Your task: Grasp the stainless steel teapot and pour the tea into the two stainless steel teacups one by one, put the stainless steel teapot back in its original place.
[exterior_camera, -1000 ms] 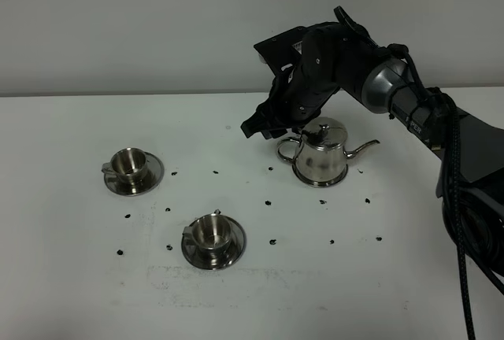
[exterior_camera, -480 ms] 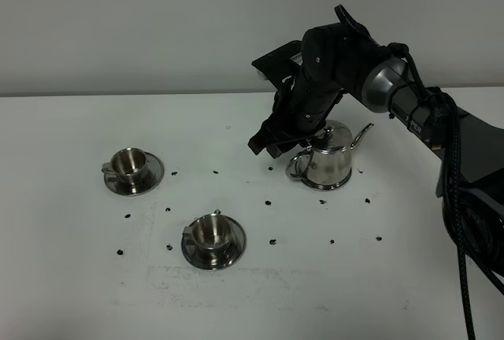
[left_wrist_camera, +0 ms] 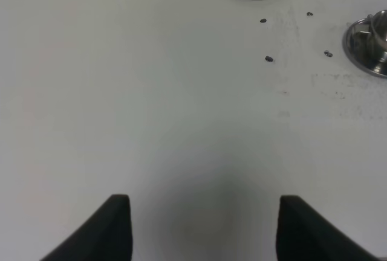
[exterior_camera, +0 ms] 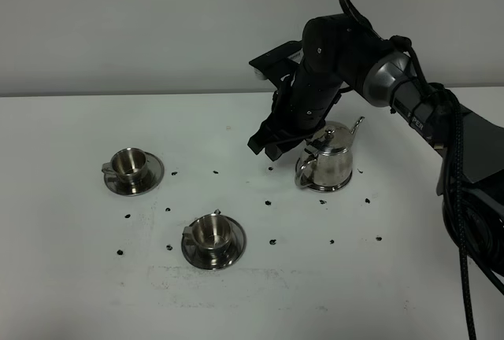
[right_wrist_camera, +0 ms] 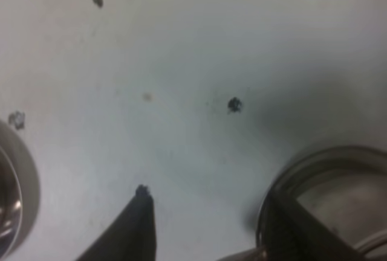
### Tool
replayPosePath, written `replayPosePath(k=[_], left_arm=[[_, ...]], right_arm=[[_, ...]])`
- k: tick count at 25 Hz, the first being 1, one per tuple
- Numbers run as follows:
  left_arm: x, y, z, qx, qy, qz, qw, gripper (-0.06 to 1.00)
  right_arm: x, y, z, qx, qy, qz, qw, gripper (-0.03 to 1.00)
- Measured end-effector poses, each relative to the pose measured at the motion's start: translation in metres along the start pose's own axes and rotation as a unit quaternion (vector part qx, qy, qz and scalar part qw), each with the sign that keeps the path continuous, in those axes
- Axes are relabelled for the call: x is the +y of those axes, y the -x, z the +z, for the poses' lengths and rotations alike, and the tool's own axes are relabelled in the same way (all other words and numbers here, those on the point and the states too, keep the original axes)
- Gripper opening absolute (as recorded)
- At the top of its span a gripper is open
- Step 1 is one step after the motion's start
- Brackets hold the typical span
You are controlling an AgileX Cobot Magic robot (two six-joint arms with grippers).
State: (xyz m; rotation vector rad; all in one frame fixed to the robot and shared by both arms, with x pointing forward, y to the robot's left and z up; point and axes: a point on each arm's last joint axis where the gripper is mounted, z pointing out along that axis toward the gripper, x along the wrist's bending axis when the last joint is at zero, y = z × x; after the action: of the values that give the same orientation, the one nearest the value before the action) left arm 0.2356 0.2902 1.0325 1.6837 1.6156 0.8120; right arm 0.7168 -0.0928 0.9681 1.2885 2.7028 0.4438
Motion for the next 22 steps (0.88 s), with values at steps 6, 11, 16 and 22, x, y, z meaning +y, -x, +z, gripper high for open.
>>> replayPosePath(k=[6, 11, 16, 22], left_arm=[[0.0, 0.0, 0.0, 0.0, 0.0, 0.0, 1.0, 0.53], [0.0, 0.0, 0.0, 0.0, 0.0, 0.0, 1.0, 0.53], [0.0, 0.0, 0.0, 0.0, 0.0, 0.0, 1.0, 0.53], [0.0, 0.0, 0.0, 0.0, 0.0, 0.0, 1.0, 0.53]], right_arm=[[0.01, -0.002, -0.016, 0.004, 0.033, 0.0, 0.999, 0.41], [0.029, -0.015, -0.05, 0.014, 0.1, -0.009, 0.995, 0.41], [0.047, -0.029, -0.11, -0.001, 0.195, -0.022, 0.981, 0.41], [0.056, -0.033, -0.18, -0.034, 0.327, -0.024, 0.944, 0.41]])
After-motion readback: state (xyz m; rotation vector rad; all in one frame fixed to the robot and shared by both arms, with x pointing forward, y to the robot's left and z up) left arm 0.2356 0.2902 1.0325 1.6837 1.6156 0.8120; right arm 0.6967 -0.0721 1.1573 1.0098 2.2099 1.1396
